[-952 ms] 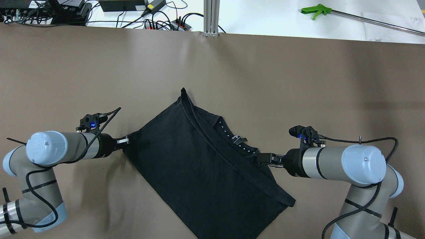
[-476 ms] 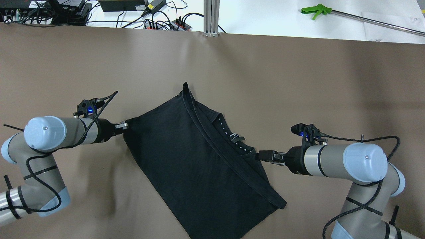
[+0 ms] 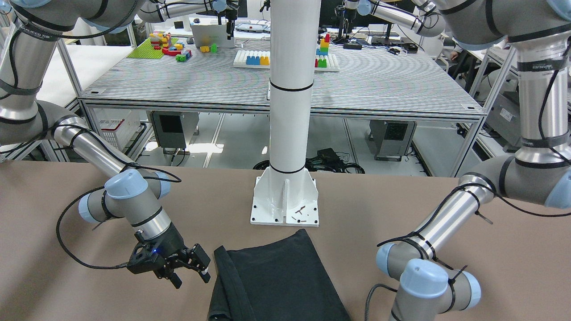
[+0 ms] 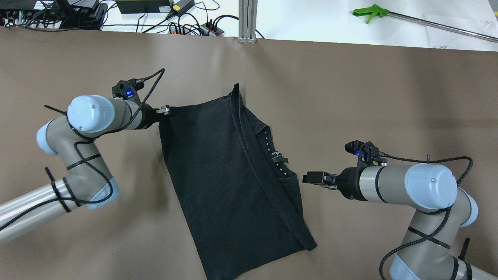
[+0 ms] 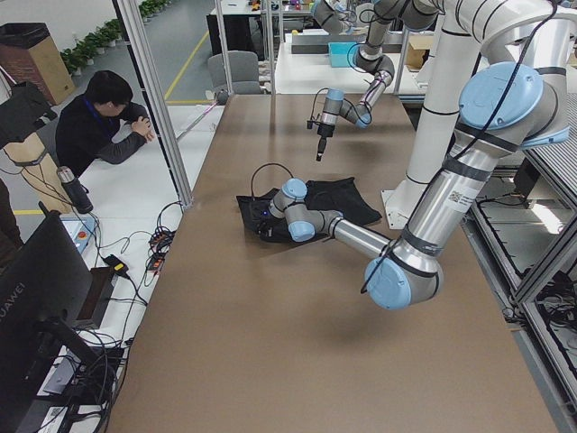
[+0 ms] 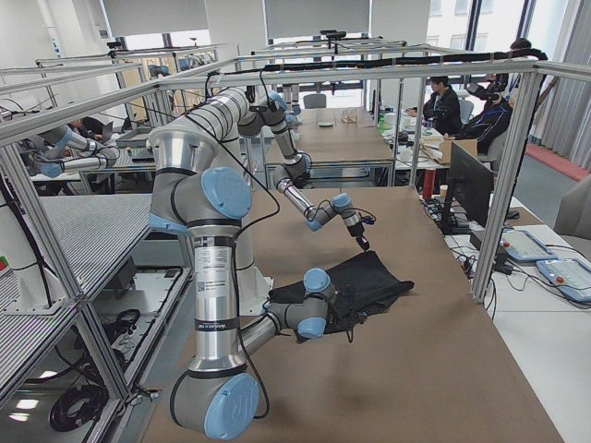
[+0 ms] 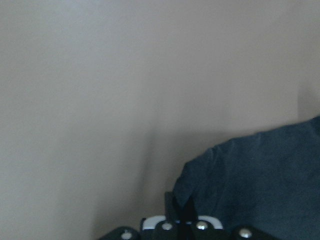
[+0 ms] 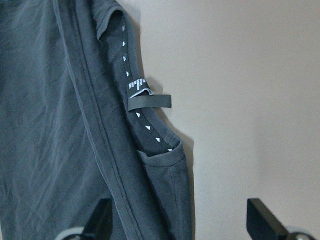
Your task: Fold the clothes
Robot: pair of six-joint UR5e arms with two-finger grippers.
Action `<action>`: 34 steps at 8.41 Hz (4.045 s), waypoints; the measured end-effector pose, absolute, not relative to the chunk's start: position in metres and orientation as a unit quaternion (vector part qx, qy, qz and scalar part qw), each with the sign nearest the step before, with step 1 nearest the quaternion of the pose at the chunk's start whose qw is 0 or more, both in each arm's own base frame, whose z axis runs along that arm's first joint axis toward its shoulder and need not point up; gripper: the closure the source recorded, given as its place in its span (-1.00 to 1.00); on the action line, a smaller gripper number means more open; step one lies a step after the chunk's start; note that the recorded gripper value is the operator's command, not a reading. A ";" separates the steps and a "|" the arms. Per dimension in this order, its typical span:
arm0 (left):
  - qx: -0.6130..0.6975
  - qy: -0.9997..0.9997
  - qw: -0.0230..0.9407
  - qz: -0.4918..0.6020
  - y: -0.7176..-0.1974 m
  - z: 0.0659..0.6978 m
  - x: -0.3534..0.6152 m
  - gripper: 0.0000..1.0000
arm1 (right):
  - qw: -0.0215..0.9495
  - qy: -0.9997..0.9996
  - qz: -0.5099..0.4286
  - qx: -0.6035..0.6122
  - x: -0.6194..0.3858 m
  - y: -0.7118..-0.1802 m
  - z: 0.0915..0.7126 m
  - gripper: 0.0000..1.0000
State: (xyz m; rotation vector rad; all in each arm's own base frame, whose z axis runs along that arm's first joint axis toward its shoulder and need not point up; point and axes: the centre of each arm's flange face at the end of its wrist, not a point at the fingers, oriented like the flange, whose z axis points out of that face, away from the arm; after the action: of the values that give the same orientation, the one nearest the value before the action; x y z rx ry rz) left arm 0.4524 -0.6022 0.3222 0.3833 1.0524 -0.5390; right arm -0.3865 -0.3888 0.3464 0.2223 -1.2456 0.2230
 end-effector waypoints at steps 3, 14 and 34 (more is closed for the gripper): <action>0.205 0.476 0.811 -0.269 -0.664 0.270 0.483 0.59 | 0.801 -0.580 0.106 0.105 -0.386 -0.391 0.347 -0.89; 0.241 0.479 0.804 -0.258 -0.680 0.278 0.407 -0.90 | 0.840 -0.485 0.123 0.209 -0.430 -0.448 0.266 -0.88; 0.246 0.474 0.806 -0.253 -0.668 0.298 0.396 -0.90 | 0.848 -0.426 -0.104 0.296 -0.538 -0.209 0.305 1.00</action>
State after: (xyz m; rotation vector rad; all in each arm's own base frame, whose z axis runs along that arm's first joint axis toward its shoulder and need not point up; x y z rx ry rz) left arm 0.3961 -0.6677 0.2984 0.5269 1.0153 -0.5409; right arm -0.5384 -0.2090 0.3055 0.6245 -0.8988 -0.2186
